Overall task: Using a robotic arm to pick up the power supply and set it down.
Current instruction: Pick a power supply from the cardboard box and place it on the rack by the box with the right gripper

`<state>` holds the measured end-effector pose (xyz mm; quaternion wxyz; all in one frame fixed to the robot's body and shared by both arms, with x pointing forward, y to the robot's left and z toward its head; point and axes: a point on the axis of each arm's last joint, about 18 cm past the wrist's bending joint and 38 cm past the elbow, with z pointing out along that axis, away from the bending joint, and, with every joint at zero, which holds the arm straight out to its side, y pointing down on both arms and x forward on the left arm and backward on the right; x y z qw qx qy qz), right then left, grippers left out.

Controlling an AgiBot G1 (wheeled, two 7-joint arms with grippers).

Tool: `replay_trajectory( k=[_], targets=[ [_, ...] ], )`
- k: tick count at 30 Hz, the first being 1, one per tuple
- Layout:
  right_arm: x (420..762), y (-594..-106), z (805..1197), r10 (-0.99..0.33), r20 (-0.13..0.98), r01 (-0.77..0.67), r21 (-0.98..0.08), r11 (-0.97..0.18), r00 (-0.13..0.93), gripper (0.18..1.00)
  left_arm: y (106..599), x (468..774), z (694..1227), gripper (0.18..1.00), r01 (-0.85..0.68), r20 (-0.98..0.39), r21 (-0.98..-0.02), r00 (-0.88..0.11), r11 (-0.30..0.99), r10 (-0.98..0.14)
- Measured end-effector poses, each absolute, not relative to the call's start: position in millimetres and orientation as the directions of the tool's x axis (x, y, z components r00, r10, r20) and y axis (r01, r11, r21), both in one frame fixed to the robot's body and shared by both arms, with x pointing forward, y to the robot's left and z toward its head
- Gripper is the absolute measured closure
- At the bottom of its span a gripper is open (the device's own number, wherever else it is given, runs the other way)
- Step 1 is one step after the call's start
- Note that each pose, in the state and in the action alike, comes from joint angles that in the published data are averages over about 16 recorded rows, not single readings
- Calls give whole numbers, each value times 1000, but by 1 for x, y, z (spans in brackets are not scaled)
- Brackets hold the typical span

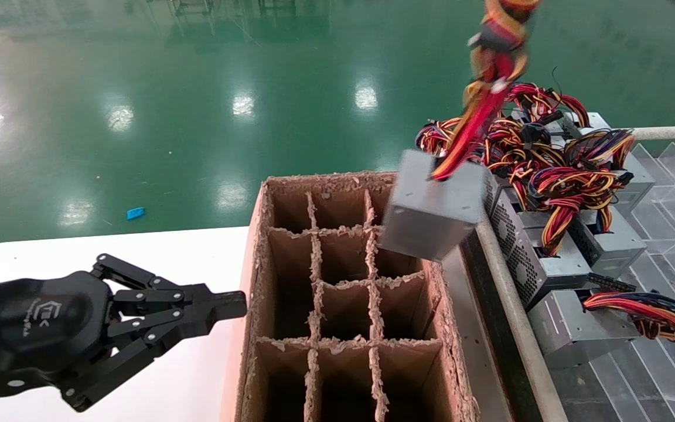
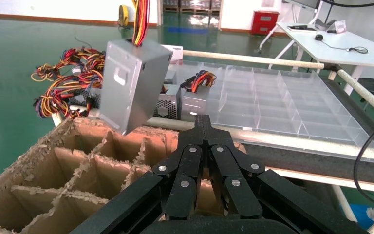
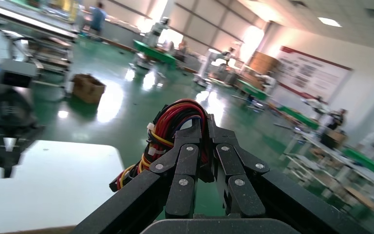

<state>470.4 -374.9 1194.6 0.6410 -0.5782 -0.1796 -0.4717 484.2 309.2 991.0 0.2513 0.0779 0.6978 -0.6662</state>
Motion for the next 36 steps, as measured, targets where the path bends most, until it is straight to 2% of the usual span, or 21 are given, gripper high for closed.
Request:
replay_trajectory(
  k=[8,18,36],
  targets=[
    [449,-413,1196,-478,742,795,-591,-136,470,983,309,484,991,993,444,-454,-891,-862,100,-226],
    [414,-445,1179,-533,686,763,-637,-112,494,983,309,484,991,993,444,-454,-891,-862,100,-226],
    [362,-457,1117,-542,584,633,-765,-119,604,983,309,484,991,993,444,-454,-891,-862,100,-226]
  ],
)
